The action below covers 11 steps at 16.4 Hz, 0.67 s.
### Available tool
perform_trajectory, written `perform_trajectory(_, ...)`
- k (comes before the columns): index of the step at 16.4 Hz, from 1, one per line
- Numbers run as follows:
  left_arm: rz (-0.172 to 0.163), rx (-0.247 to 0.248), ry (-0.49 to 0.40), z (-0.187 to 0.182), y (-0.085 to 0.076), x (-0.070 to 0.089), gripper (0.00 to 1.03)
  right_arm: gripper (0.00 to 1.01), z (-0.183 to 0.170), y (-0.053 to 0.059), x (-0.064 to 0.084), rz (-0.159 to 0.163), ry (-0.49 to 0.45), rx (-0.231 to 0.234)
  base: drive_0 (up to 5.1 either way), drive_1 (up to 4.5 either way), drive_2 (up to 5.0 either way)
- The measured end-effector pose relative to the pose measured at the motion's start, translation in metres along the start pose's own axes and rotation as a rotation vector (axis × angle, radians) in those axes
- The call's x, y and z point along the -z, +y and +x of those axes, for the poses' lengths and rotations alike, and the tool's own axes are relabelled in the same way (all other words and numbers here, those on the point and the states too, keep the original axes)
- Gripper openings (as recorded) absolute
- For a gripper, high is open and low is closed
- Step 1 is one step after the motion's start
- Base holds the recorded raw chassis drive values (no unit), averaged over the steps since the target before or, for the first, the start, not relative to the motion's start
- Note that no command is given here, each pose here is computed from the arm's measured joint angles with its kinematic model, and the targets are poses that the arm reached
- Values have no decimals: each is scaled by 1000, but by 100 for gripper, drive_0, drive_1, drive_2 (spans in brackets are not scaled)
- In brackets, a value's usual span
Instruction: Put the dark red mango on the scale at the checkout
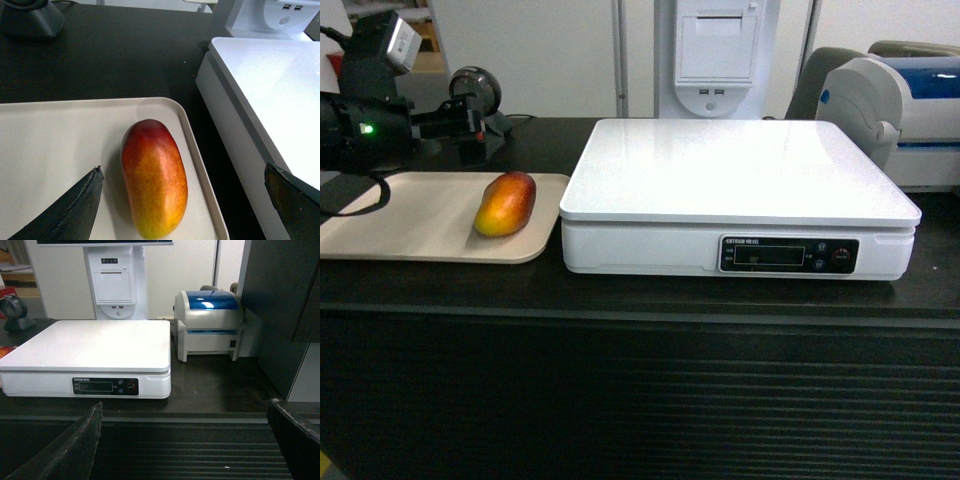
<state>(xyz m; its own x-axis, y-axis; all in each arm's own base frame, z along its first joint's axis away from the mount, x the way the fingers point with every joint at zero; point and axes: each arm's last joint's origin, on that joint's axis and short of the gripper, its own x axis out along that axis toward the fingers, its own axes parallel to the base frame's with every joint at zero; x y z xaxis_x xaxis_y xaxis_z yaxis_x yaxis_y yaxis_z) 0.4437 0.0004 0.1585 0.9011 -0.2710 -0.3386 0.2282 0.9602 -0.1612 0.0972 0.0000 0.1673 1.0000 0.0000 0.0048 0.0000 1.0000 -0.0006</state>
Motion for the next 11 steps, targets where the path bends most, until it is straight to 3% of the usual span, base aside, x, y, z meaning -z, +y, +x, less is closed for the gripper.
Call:
perform_trajectory(3,-42,11,98,35,6,-7,98,98,0,0,0,0,0,0,0,0,0)
perform_trajectory(5,-66,12,184,49,7,-2,98,98,0,0,0,0,0,0,0,0,0)
perform_trajectory(8,-83,-28,260,75,15,2,98,98,0,0,0,0,0,0,0,0,0)
perform_trajectory(11,-83,-33,310,89,17,2,98,98,0,0,0,0,0,0,0,0,0)
